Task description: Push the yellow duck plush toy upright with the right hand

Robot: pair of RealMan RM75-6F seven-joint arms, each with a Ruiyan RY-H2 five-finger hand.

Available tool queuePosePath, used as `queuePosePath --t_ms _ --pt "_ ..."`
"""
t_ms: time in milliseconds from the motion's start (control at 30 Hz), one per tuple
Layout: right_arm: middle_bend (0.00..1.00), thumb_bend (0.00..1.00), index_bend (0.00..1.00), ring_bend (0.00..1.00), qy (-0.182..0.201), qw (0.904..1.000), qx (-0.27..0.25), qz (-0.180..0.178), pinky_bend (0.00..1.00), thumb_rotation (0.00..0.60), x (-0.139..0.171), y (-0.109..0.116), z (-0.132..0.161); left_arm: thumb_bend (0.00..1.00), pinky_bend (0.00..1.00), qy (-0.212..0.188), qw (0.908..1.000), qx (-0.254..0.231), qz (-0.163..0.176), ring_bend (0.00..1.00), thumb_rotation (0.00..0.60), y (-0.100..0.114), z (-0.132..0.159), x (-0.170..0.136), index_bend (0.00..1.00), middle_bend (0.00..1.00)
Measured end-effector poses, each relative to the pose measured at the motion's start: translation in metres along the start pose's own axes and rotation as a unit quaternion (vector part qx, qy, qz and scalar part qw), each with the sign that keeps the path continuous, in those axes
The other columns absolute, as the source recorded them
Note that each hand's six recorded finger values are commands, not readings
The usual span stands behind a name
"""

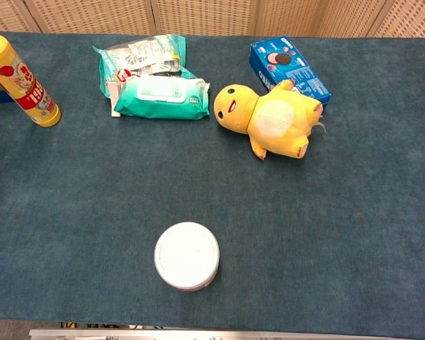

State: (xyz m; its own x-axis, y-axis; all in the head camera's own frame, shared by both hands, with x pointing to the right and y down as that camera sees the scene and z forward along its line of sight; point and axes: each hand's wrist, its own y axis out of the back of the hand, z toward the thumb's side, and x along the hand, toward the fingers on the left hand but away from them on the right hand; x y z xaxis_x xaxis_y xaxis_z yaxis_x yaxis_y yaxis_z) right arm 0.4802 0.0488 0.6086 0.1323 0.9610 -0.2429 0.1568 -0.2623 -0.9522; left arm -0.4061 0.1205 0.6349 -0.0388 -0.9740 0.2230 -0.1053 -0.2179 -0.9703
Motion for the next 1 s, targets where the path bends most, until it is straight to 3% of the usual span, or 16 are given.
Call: queuePosePath --t_ms 367,667,733,1000 --pt "0.06 0.0 0.0 0.0 0.015 0.9999 0.005 0.003 0.0 0.6 -0.002 0.001 0.007 0.26 0.1 0.003 1.0 -0.001 0.002 0.15 0.6 0.001 -0.002 -0.004 0.17 0.17" --pt "0.06 0.0 0.0 0.0 0.069 0.997 0.026 0.025 0.0 0.591 -0.019 -0.001 0.034 0.26 0.1 0.003 1.0 -0.001 0.003 0.15 0.6 0.002 -0.002 -0.006 0.17 0.17" --pt "0.06 0.0 0.0 0.0 0.083 0.9957 0.025 0.034 0.0 0.555 -0.023 -0.003 0.043 0.26 0.1 0.003 1.0 -0.001 0.003 0.15 0.6 0.002 -0.002 -0.007 0.17 0.17" --pt "0.03 0.0 0.02 0.0 0.155 0.9839 0.05 0.073 0.0 0.119 -0.048 -0.018 0.087 0.26 0.1 0.003 1.0 -0.002 0.003 0.15 0.6 0.002 -0.001 -0.011 0.17 0.17"
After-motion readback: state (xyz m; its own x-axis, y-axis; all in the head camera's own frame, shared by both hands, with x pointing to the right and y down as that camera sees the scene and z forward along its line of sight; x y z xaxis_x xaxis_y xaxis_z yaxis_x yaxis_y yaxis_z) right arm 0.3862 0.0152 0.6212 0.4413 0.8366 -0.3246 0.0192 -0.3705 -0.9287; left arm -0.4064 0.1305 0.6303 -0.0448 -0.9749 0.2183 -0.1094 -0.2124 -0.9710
